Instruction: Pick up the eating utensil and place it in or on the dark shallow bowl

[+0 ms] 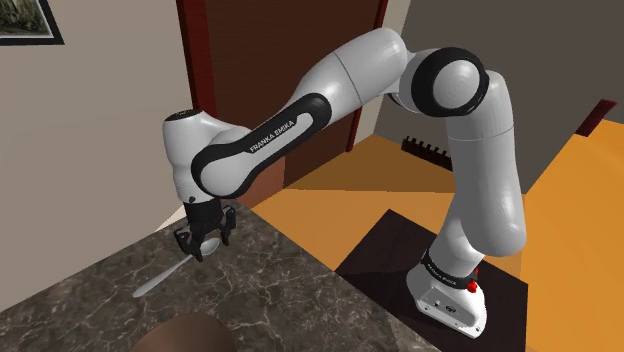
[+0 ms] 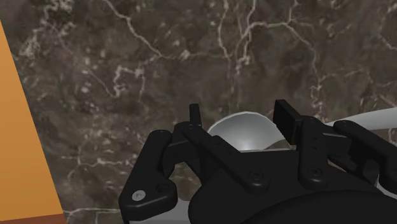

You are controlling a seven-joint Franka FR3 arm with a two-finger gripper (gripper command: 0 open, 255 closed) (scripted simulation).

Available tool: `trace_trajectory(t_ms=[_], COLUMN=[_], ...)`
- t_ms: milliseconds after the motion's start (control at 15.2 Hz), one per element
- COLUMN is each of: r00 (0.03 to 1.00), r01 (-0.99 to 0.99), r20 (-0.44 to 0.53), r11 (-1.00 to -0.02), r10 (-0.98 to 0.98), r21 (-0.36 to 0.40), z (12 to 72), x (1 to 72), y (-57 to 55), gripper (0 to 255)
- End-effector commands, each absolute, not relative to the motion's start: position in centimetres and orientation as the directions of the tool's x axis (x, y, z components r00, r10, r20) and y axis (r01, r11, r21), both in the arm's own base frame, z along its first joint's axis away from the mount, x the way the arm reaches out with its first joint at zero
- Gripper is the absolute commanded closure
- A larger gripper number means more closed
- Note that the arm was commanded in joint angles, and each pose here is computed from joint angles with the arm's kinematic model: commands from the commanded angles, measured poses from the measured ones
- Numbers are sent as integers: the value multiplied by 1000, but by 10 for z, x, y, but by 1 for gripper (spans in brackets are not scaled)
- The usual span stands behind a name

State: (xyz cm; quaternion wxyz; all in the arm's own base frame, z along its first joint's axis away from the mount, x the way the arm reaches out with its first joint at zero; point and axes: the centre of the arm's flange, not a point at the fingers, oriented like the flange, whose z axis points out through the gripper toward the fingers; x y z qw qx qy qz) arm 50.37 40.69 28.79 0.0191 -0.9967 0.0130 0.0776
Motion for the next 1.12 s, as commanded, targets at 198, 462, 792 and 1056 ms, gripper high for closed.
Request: trace_trajectory(t_ms=[198, 462, 792, 1056], r00=[988, 988, 988, 988], r01=[-29, -29, -29, -29], r20=[-155, -155, -155, -155], r11=[-999, -999, -999, -999], r10=[-23, -23, -23, -23], r21=[-36, -36, -36, -36], z=[288, 288, 314, 335], x=[504, 504, 504, 504], y=[407, 407, 407, 407], gripper=[255, 255, 255, 255])
